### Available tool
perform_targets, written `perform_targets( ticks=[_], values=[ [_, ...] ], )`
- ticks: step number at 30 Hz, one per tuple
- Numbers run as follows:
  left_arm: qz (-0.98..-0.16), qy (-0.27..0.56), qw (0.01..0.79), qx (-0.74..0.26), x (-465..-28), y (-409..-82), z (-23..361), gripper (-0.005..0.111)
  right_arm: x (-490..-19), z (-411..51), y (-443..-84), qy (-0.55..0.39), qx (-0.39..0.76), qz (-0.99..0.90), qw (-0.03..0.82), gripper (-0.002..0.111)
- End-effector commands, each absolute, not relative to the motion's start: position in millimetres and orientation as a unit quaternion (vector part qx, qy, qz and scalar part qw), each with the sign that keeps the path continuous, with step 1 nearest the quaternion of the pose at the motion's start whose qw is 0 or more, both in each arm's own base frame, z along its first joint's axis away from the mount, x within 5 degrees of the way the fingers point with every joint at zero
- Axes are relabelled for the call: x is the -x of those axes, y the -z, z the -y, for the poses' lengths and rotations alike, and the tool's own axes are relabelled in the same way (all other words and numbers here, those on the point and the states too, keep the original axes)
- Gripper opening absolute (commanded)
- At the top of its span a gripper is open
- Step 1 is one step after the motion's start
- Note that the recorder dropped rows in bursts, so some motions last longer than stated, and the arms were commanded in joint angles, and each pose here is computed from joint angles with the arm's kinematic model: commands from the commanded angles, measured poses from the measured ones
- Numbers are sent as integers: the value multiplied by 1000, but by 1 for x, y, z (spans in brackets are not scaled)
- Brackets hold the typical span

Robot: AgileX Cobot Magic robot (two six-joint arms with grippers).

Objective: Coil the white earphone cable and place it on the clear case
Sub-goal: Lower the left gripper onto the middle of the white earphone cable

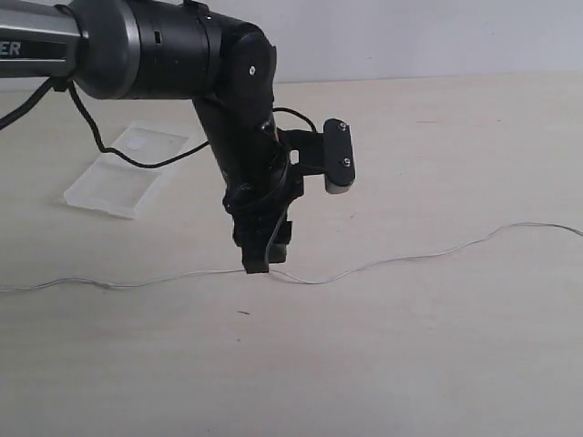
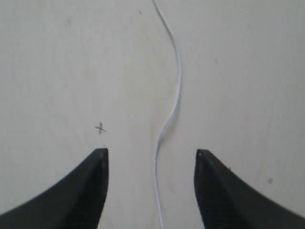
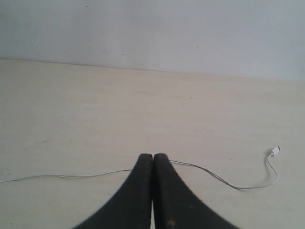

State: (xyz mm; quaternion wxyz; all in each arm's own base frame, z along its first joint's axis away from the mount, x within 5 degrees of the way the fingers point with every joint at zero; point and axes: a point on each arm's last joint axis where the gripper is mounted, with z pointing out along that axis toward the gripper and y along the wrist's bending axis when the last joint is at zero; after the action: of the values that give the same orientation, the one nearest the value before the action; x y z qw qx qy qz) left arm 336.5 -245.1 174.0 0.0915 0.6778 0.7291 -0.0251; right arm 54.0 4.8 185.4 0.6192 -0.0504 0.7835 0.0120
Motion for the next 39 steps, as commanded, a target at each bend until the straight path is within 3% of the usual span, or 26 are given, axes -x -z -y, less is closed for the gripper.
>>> perform_targets(
  ticks=[1, 21, 39],
  values=[
    [-738, 53, 124, -661, -337, -179, 254, 54, -54, -5, -185, -10, 49, -781, 623, 0],
    [-745, 60, 90, -659, -339, -122, 253, 54, -54, -5, -185, -10, 49, -781, 623, 0],
    [-748, 58, 80, -656, -344, -114, 245, 54, -54, -5, -185, -10, 49, -781, 623, 0]
  ],
)
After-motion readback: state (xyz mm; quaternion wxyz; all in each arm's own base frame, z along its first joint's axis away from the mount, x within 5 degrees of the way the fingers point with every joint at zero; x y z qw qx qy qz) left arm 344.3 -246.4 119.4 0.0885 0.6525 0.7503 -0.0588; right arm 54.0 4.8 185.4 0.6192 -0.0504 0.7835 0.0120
